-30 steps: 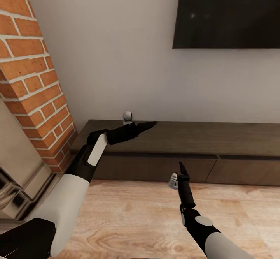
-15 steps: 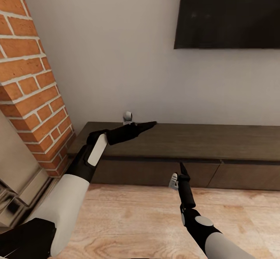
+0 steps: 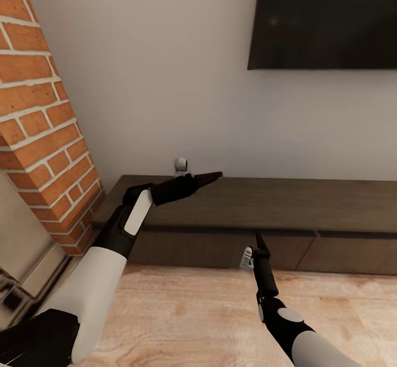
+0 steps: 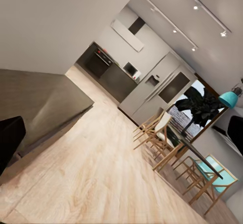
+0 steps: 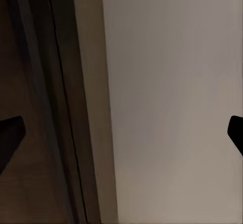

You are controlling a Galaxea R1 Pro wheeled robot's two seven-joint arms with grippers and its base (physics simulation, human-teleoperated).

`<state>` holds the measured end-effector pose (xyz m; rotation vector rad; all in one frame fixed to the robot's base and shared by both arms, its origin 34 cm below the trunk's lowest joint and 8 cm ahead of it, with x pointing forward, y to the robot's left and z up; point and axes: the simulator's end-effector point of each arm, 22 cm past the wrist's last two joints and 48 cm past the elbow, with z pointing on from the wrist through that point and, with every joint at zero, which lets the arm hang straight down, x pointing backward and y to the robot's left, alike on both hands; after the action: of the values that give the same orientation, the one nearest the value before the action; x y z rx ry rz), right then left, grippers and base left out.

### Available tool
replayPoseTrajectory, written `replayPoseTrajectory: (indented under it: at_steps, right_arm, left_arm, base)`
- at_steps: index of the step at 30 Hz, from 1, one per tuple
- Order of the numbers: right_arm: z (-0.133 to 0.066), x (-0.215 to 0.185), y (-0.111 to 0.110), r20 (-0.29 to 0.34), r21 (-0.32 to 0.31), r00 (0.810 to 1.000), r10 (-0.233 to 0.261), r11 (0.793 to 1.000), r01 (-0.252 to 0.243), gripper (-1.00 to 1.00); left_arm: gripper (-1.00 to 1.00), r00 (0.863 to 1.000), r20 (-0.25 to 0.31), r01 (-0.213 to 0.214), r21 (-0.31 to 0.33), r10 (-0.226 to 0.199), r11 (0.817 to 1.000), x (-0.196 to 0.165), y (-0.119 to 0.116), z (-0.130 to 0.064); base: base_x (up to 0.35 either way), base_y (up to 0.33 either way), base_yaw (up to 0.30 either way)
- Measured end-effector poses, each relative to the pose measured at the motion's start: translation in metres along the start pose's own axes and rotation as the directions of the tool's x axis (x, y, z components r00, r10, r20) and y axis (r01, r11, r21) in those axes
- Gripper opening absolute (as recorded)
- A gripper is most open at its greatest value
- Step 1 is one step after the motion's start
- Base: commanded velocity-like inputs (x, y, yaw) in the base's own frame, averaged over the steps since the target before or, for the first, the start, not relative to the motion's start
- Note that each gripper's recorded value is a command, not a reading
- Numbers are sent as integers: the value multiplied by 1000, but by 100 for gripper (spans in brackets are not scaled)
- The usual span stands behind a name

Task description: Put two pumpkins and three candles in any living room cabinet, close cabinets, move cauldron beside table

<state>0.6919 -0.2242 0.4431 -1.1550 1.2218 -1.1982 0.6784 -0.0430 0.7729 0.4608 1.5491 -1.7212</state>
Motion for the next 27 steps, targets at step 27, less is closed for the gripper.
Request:
replayPoseTrajectory:
  at_steps: [27]
  right_arm:
    - [-18, 9, 33, -13, -83, 1000, -13, 997, 12, 100]
  left_arm:
    - [100, 1000, 0, 4, -2, -4, 1000, 1, 1, 0]
  base:
    - [44, -3, 0]
